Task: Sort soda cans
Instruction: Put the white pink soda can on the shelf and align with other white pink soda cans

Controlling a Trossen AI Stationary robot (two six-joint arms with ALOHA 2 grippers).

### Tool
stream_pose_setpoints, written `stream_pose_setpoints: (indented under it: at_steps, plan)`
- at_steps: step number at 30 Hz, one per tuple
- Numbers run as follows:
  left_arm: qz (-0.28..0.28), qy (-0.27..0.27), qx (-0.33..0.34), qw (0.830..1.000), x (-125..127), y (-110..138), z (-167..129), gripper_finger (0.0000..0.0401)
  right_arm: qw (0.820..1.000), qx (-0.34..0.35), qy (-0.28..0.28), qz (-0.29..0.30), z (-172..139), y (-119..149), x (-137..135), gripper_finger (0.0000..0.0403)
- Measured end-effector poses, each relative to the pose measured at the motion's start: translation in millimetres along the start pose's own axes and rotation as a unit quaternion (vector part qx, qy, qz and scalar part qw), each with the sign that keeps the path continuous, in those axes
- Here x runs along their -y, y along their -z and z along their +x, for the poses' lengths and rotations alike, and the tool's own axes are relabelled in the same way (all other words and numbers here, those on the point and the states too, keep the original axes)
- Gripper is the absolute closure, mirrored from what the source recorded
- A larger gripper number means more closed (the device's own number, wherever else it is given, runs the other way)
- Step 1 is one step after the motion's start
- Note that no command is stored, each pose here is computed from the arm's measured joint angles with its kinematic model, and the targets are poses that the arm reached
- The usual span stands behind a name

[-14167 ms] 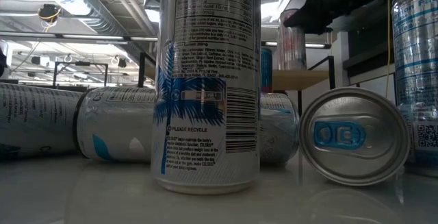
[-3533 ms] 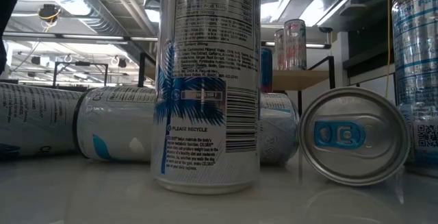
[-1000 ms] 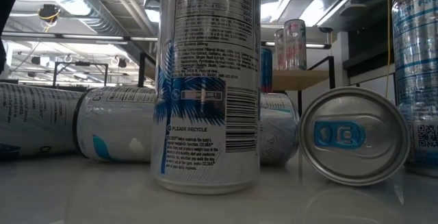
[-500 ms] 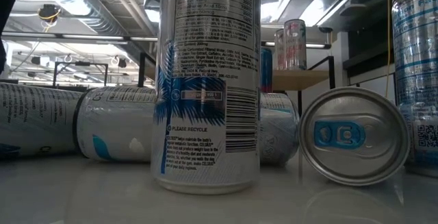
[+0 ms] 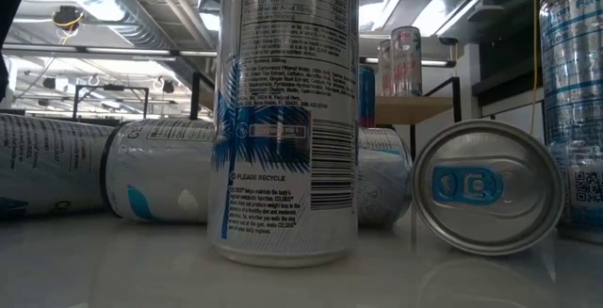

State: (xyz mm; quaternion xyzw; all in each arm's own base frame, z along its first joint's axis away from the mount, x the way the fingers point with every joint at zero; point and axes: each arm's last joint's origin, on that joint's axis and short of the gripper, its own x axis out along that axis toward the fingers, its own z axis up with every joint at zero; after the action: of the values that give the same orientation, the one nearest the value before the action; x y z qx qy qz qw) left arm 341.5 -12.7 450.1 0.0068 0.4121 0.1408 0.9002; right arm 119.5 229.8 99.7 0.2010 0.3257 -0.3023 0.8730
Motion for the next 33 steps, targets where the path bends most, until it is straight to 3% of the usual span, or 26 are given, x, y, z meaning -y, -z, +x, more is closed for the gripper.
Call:
stream_pose_setpoints:
  at_steps: [5, 13, 23, 33]
  plan:
    - [0.000, 0.000, 0.000, 1.000, 0.0, 0.0, 0.0, 0.0117, 1.000, 0.000, 0.000, 0.000, -0.1, -0.1, -0.1, 0.0147]
    - [0.000, 0.000, 0.000, 1.000, 0.0, 0.0, 0.0, 0.0117, 0.999, -0.050, 0.012, 0.007, -10.7, -9.5, 1.4, 0.0137]
    - [0.000, 0.000, 0.000, 1.000, 0.0, 0.0, 0.0, 0.0117, 0.989, -0.142, -0.025, 0.020, -41.2, -39.9, 3.0, 0.0142]
    - [-0.002, 0.003, 0.023, 1.000, 4.5, -3.8, 12.4, 0.0117, 0.968, -0.235, -0.069, 0.058, -70.0, -75.5, 13.5, 0.0140]
